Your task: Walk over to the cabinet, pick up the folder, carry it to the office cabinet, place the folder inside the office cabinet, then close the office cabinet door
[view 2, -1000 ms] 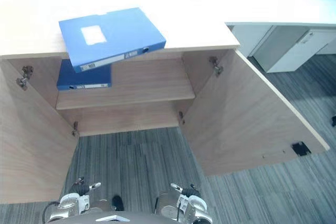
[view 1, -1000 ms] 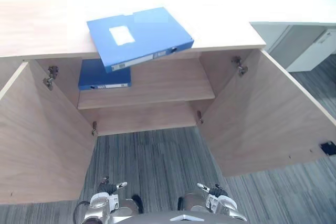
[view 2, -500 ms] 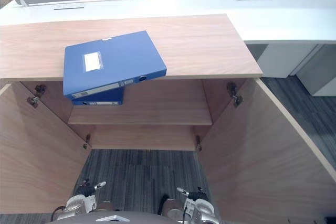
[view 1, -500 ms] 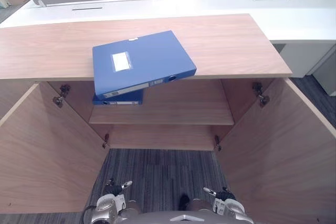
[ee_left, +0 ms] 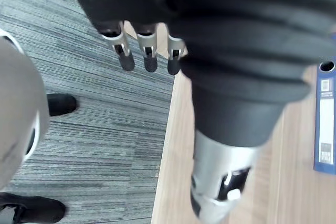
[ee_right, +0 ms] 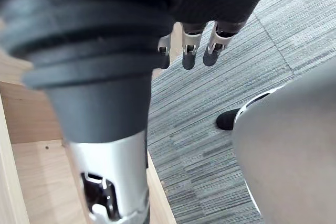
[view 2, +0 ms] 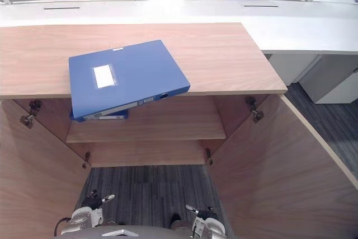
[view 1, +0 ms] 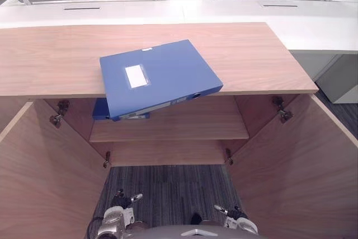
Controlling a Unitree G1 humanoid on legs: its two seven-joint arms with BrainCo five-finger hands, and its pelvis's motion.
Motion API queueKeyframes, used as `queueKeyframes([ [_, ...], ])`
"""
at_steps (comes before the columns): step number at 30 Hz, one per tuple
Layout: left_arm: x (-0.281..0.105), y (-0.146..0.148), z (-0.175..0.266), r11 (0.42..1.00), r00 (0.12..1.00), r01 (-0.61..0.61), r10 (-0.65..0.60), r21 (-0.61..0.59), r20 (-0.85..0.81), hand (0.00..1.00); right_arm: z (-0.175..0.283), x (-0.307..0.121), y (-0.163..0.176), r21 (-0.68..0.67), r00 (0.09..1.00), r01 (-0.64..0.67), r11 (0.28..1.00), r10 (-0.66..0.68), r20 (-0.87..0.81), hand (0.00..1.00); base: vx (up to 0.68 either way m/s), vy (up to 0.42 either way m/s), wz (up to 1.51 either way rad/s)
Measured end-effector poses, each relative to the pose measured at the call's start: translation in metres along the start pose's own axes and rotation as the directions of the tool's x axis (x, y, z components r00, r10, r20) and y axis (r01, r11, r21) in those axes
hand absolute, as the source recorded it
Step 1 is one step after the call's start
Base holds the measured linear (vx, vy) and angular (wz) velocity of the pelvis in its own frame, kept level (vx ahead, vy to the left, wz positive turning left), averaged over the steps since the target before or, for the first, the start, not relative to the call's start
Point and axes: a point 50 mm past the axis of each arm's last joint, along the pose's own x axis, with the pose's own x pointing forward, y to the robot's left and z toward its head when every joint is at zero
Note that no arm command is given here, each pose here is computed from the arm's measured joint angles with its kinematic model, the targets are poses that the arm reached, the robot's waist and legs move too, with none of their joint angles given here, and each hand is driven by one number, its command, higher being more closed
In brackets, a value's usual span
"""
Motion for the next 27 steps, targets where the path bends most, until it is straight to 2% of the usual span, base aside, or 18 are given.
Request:
queueKeyframes([
  [5, 0.0, -0.001, 0.005, 0.999, 1.0, -0.001, 0.0, 0.048, 0.027, 0.0, 0.001, 0.001, -0.001, -0.013, 1.0, 0.004, 1.0, -0.004, -0.006, 0.0, -0.07, -0.029, 0.09],
  [8, -0.005, 0.004, 0.017, 0.998, 0.992, -0.06, 0.055, 0.034, 0.116, 0.0, 0.002, 0.001, 0.0, -0.02, 1.0, 0.013, 1.0, -0.013, 0.001, 0.0, -0.11, -0.018, 0.18],
  [11, -0.016, 0.013, 0.044, 0.993, 0.956, -0.114, 0.107, 0.012, 0.274, 0.0, 0.002, 0.001, -0.001, -0.054, 1.0, 0.015, 0.998, -0.014, 0.012, 0.0, -0.1, 0.006, 0.06],
  [13, -0.028, 0.022, 0.073, 0.987, 0.896, -0.157, 0.151, -0.021, 0.417, 0.0, 0.004, 0.001, 0.0, -0.07, 0.999, 0.01, 0.998, -0.008, 0.032, 0.0, -0.06, 0.015, 0.06],
  [16, -0.044, 0.03, 0.098, 0.978, 0.818, -0.205, 0.185, -0.024, 0.544, 0.0, 0.002, 0.0, -0.001, -0.084, 0.999, 0.023, 0.996, -0.02, 0.031, 0.0, -0.01, 0.007, 0.02],
  [19, -0.066, 0.036, 0.124, 0.963, 0.704, -0.268, 0.207, -0.016, 0.68, 0.0, -0.001, -0.001, -0.001, -0.092, 0.999, 0.022, 0.996, -0.019, 0.036, 0.0, 0.02, 0.021, 0.0],
  [25, -0.111, 0.032, 0.166, 0.922, 0.443, -0.387, 0.159, 0.029, 0.883, 0.0, -0.001, -0.002, 0.0, -0.112, 0.999, 0.013, 0.994, -0.007, 0.05, 0.0, 0.01, 0.007, 0.0],
  [27, -0.119, 0.027, 0.171, 0.92, 0.398, -0.39, 0.138, 0.031, 0.907, 0.0, -0.001, -0.002, 0.0, -0.113, 0.999, 0.012, 0.993, -0.007, 0.05, 0.0, 0.0, 0.0, 0.0],
])
